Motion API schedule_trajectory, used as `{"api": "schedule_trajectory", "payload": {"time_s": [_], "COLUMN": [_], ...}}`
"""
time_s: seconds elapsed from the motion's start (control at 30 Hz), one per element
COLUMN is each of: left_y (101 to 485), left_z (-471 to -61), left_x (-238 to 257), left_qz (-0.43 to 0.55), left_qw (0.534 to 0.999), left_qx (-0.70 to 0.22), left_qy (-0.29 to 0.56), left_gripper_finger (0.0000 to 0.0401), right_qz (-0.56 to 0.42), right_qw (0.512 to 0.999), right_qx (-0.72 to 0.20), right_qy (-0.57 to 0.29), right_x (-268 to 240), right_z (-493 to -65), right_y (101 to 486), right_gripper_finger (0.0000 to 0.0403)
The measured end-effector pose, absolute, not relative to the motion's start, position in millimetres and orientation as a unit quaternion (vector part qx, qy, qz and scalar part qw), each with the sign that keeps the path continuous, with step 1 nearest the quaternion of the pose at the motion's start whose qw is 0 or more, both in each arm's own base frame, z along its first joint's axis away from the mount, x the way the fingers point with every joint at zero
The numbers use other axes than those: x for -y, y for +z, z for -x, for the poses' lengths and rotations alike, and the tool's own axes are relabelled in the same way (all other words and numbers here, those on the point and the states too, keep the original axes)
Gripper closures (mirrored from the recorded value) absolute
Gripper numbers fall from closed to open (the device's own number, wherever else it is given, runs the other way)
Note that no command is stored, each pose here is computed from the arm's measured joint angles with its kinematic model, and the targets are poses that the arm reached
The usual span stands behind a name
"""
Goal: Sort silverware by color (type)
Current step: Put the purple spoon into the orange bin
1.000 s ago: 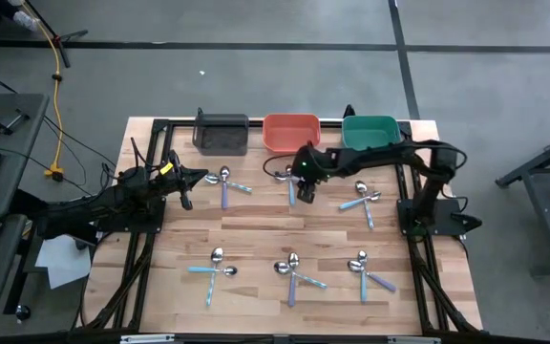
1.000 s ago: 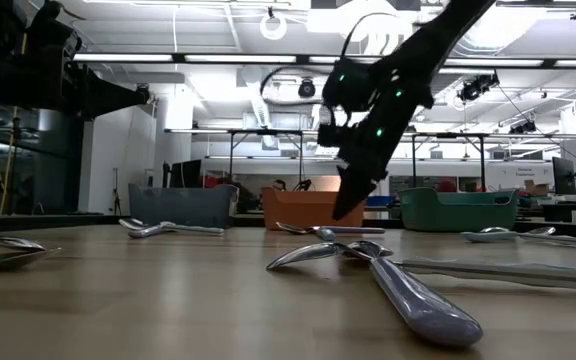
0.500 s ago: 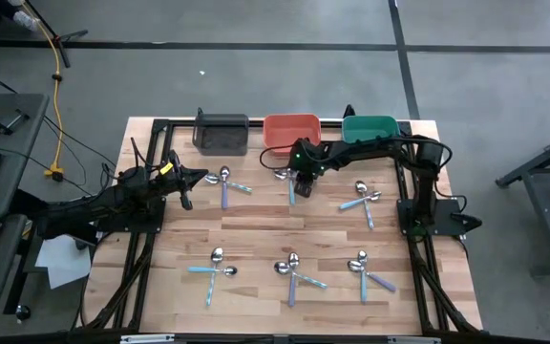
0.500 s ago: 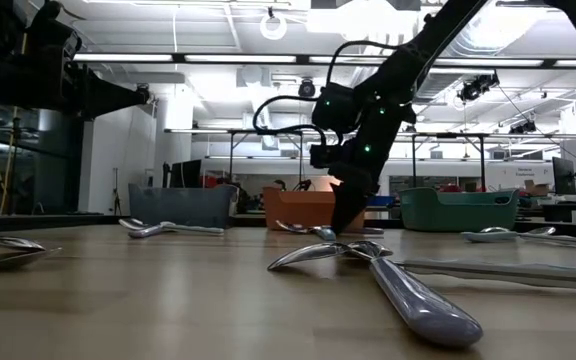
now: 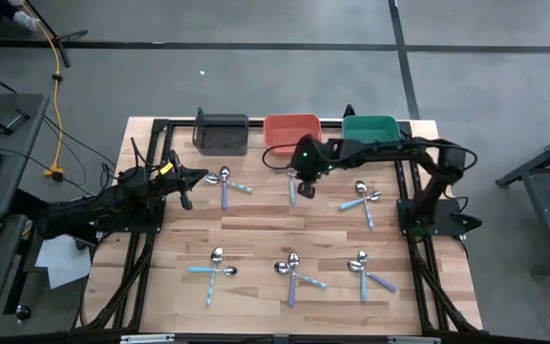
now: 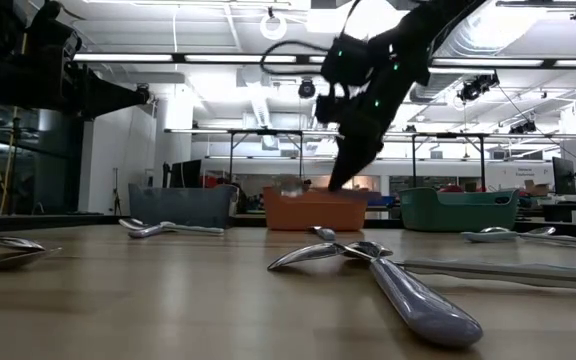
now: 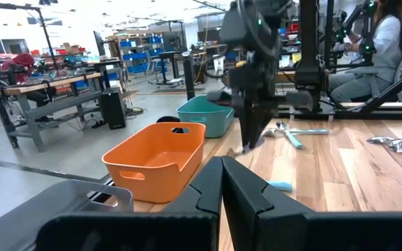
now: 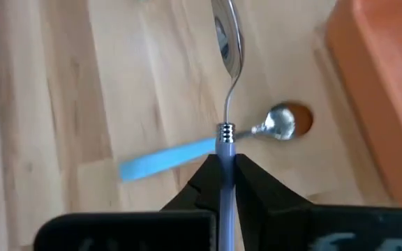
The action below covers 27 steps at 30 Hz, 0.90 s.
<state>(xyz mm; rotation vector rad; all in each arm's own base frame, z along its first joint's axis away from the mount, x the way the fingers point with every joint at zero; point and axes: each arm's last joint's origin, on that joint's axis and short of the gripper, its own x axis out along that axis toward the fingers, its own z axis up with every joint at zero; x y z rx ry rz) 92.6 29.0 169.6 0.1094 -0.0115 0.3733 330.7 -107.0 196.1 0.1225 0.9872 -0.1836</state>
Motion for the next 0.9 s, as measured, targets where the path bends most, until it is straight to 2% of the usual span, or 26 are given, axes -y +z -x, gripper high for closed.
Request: {"api": "schedule_trajectory", "payload": {"time_s": [0.1,0.27,0.37,0.63,0.9], "left_y": [170,169,169,169,169], "left_z": [-93,-93,-93,-93,-93], "left_x": [-29,-29,-29,-29,-29], "left_qz": [-0.054,-0.054,-0.054,-0.054,-0.054], "left_qw": [0.981,0.981,0.981,0.981,0.981], "left_qx": [0.006,0.005,0.005,0.005,0.005], "left_qy": [0.185,0.185,0.185,0.185,0.185], "left_gripper_finger": [0.0398,0.0398,0.0398,0.0398,0.0398], "right_qz": [-0.048,-0.036,-0.035,-0.038,-0.087], "right_qw": [0.888,0.897,0.893,0.869,0.848], "right_qx": [-0.446,-0.409,-0.413,-0.469,-0.504], "right_qy": [-0.099,-0.165,-0.177,-0.153,-0.14], "right_x": [116,152,177,236,273], "right_z": [-328,-331,-336,-347,-354], "right_y": [213,240,246,221,192], "right_gripper_finger": [0.0398,0.0398,0.0398,0.0398,0.0398]}}
